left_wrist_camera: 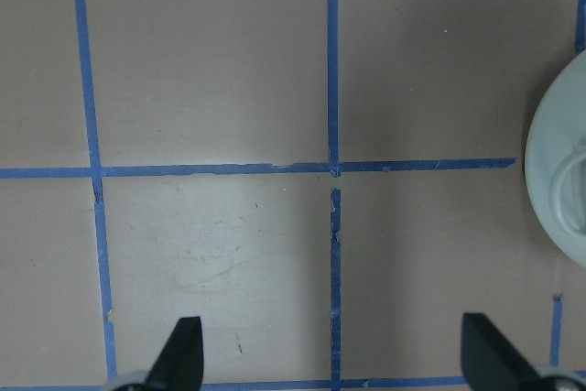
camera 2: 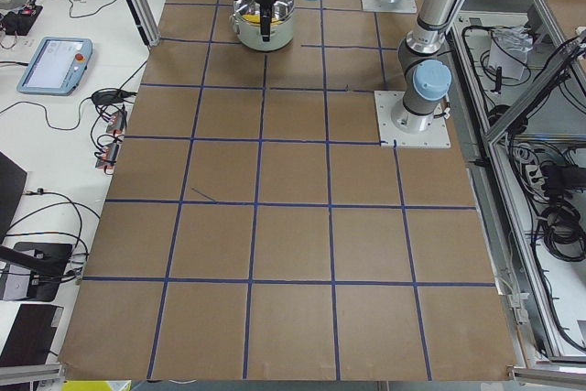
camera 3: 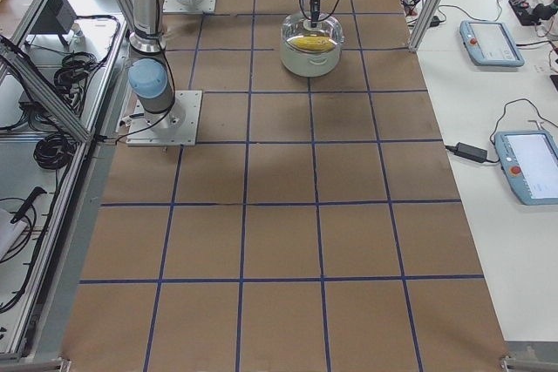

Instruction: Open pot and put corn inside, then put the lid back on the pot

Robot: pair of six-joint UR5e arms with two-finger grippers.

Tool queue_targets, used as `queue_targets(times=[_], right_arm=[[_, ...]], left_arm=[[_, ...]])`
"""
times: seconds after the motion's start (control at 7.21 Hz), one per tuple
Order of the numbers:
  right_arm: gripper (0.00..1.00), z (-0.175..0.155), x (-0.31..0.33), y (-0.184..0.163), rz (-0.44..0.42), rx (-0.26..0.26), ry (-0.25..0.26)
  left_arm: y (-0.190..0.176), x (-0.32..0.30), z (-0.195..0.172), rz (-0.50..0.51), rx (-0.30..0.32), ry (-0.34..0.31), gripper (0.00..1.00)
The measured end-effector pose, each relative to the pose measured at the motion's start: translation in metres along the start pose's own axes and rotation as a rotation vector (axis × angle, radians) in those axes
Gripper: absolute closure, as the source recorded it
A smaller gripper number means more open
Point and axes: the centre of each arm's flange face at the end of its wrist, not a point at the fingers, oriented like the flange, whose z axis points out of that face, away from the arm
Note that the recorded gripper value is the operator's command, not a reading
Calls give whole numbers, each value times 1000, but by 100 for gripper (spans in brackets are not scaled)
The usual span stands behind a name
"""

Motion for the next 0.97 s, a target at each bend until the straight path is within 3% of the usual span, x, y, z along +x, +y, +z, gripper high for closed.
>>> queue_targets(times=[0.97], right_arm=[[65, 1, 0, -1, 1, -2, 3]], left_arm=[[0, 1, -1, 7, -3, 12, 0]])
